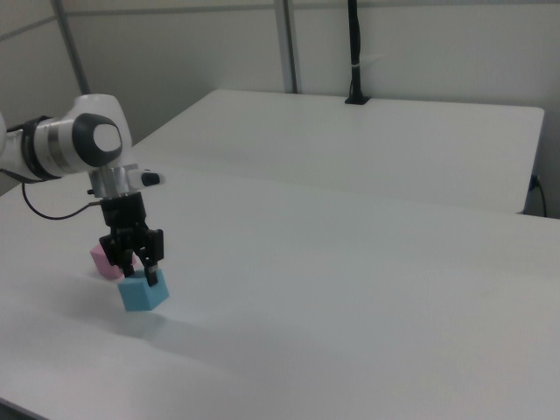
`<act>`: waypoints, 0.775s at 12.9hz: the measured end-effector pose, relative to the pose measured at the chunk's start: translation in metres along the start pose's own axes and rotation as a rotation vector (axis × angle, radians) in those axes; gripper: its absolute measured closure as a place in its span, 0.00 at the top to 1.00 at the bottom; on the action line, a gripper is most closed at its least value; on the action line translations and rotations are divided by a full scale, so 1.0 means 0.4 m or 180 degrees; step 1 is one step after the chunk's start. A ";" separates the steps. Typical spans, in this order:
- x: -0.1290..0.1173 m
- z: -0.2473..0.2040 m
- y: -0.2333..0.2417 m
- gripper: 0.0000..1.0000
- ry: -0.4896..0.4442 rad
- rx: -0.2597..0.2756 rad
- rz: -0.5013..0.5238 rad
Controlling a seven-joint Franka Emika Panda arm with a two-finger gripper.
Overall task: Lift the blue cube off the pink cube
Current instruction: 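Carry the light-blue cube beside the pink cube and lower it onto the table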
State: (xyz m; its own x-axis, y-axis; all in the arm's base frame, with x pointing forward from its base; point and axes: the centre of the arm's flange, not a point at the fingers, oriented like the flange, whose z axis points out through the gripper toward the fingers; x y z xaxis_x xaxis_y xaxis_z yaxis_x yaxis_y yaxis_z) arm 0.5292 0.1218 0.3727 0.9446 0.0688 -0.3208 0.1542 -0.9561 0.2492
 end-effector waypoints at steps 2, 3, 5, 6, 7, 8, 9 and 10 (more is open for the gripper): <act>0.024 0.032 0.045 0.53 0.0151 0.0083 0.0102; 0.033 0.041 0.054 0.53 0.0208 0.0111 0.0125; 0.057 0.065 0.071 0.53 0.0308 0.0171 0.0169; 0.069 0.077 0.082 0.53 0.0346 0.0200 0.0197; 0.075 0.086 0.087 0.54 0.0343 0.0210 0.0207; 0.079 0.095 0.088 0.55 0.0327 0.0215 0.0210; 0.079 0.095 0.090 0.62 0.0328 0.0216 0.0213; 0.079 0.097 0.091 0.71 0.0322 0.0216 0.0217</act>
State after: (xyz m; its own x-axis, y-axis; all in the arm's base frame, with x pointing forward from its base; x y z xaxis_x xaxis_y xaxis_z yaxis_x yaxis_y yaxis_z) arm 0.5536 0.0781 0.3361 0.9771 0.0280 -0.2108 0.0719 -0.9764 0.2037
